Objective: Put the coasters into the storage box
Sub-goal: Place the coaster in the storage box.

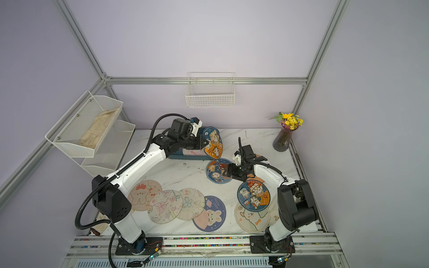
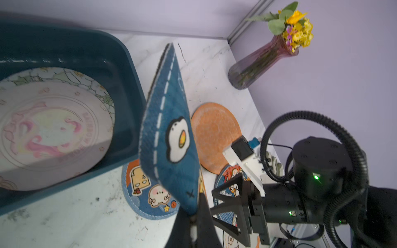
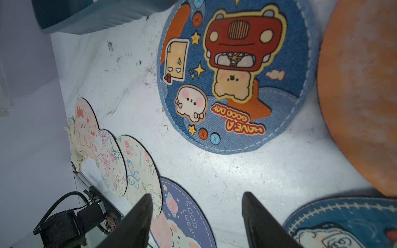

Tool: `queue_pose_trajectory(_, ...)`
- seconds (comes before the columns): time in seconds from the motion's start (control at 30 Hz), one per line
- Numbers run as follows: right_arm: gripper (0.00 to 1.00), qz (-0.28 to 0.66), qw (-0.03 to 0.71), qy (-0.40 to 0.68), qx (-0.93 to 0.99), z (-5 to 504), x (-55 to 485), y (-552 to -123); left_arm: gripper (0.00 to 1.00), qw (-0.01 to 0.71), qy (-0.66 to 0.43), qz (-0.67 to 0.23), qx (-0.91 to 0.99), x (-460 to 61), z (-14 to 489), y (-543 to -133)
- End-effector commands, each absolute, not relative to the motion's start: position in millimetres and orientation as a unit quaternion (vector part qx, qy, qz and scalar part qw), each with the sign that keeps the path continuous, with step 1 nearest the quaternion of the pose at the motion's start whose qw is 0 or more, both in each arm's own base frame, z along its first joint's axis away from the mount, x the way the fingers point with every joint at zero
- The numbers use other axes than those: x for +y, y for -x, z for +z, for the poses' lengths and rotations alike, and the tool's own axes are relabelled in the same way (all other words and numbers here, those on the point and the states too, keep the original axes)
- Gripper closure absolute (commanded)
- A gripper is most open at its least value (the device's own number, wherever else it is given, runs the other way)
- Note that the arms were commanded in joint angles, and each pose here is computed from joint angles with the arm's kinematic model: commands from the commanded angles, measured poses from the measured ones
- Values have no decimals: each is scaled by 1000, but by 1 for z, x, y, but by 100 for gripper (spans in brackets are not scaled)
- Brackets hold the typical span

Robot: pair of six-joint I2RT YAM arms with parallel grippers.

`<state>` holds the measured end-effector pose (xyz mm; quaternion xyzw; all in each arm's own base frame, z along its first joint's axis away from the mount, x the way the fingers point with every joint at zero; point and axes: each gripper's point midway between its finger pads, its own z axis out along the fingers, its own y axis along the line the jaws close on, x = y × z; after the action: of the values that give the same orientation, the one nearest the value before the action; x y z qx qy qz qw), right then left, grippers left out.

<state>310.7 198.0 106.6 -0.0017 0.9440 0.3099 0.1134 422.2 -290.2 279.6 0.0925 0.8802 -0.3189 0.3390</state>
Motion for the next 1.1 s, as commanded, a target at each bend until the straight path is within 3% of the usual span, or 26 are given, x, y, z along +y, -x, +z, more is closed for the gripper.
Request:
queue_pose_trajectory(0.0,32,300,140,-20,944,130,190,-316,100,393,-112,-338,848,-286,323,-452)
queue_pose_trajectory(0.4,32,303,164,-54,937,146,188,-322,100,396,-108,-333,849,-270,273,-529)
queue_pose_trajectory(0.8,31,295,173,-52,938,151,194,-330,100,352,-37,-256,899,-180,186,-554)
queue_pose_trajectory(0.97,31,291,173,-48,940,152,198,-333,91,323,-18,-204,924,-150,153,-553)
queue_pose_trajectory(1.07,30,287,174,-45,941,152,201,-334,74,316,-3,-181,931,-134,145,-551)
